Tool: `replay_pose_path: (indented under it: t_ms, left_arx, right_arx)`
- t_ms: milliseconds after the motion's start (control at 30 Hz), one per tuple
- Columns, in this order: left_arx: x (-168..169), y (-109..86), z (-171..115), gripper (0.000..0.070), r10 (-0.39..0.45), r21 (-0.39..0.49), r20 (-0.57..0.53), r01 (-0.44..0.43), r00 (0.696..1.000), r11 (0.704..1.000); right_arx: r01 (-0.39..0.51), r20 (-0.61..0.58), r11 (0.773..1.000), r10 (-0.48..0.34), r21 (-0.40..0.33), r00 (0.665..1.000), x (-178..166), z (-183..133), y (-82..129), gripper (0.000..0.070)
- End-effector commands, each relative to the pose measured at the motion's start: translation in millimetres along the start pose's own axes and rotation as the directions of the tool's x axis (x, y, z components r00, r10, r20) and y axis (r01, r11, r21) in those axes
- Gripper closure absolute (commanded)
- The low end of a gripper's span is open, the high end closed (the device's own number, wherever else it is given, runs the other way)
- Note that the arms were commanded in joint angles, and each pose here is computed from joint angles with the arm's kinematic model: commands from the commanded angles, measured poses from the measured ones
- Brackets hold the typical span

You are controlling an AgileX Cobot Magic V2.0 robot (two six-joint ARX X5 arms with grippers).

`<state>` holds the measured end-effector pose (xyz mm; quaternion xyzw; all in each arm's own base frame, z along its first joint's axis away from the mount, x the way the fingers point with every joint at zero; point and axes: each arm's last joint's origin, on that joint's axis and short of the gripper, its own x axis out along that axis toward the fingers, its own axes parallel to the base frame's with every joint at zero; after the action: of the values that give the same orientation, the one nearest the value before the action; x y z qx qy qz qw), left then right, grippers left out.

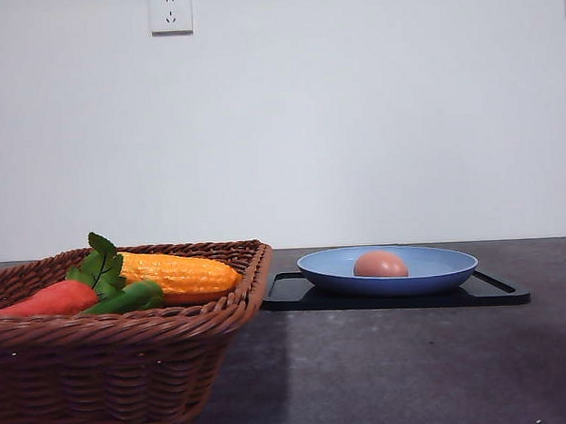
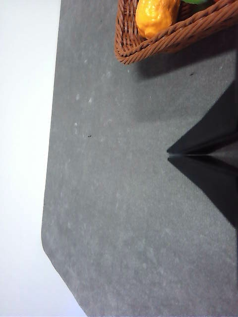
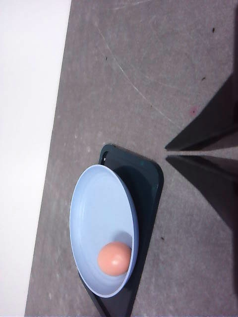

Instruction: Transfer egg from basket to plate and serve

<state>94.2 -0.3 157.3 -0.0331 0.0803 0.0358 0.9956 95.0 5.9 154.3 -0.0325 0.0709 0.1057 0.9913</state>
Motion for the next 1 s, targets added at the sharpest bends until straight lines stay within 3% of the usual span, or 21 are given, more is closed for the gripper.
replay_pose_path:
  t_ms: [0,967]
  left_arx:
    - [1.9,0.4,-7.8,0.07,0.002,0.009,-0.031,-0.001,1.0,1.0]
    - [1.9,0.4,-7.8,0.07,0.002,0.01,-0.031,-0.001,1.0,1.0]
  right_arx:
    - [0.0,0.007,1.0,0.0,-0.006,1.0,0.6,-1.0,-0.1,0.07]
    - [0.0,0.007,1.0,0.0,-0.006,1.0,0.6,-1.0,-0.1,0.07]
